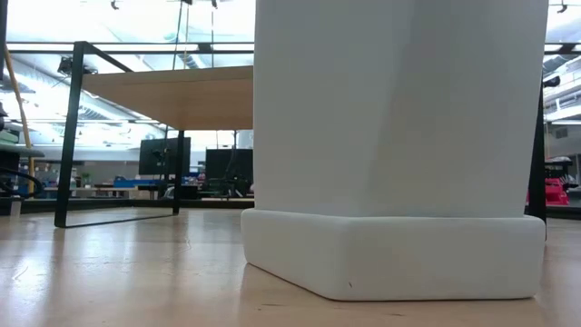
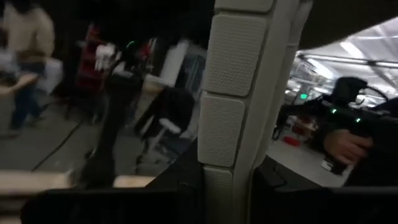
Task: Pick and place slides into the shelf
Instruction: Put the bottom gray slide on the shelf
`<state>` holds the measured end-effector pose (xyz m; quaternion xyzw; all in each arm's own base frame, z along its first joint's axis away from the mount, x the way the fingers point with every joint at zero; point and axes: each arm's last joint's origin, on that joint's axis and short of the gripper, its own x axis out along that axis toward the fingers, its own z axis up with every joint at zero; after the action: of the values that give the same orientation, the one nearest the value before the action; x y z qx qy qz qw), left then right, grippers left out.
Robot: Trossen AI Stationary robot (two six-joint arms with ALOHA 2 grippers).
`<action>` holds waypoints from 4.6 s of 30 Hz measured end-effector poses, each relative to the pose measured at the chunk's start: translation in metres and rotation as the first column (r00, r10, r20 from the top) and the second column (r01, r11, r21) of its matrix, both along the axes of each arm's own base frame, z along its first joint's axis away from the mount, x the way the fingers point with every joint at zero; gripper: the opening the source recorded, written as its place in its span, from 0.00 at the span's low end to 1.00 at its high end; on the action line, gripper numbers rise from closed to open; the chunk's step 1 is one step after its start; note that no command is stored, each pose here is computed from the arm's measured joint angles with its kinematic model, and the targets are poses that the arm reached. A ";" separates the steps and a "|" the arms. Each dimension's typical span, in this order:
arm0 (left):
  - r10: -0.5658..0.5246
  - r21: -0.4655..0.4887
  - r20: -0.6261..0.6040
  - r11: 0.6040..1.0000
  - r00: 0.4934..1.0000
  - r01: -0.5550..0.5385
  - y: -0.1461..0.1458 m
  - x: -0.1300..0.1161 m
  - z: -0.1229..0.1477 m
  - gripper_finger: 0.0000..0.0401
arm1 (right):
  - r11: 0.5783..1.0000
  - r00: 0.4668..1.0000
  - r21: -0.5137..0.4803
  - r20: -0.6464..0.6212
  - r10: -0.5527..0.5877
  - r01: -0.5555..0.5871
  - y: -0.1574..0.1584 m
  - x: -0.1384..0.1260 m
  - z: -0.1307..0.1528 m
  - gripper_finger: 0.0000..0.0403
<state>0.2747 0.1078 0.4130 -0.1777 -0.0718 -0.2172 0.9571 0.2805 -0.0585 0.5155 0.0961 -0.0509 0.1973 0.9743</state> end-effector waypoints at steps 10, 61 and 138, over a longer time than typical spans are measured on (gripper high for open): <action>0.198 0.173 -0.179 0.971 0.964 -0.167 0.021 -0.042 0.024 0.17 | 0.996 0.995 0.002 -0.017 -0.094 0.094 -0.002 -0.064 0.021 0.36; 0.701 0.752 -0.659 0.628 0.273 0.201 -0.016 0.008 0.029 0.17 | 0.970 0.871 -0.205 -0.444 -0.209 0.129 -0.032 0.030 -0.075 0.45; 0.890 0.839 -0.054 0.287 0.453 -0.463 -0.002 -0.026 0.125 0.53 | 0.678 0.575 -0.552 -0.382 -0.723 0.485 -0.017 -0.022 -0.056 0.21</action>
<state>0.2483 0.1060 0.5377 0.2173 0.2105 0.2840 0.9099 0.2582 -0.0760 0.4600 -0.0680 0.2546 -0.1884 0.9461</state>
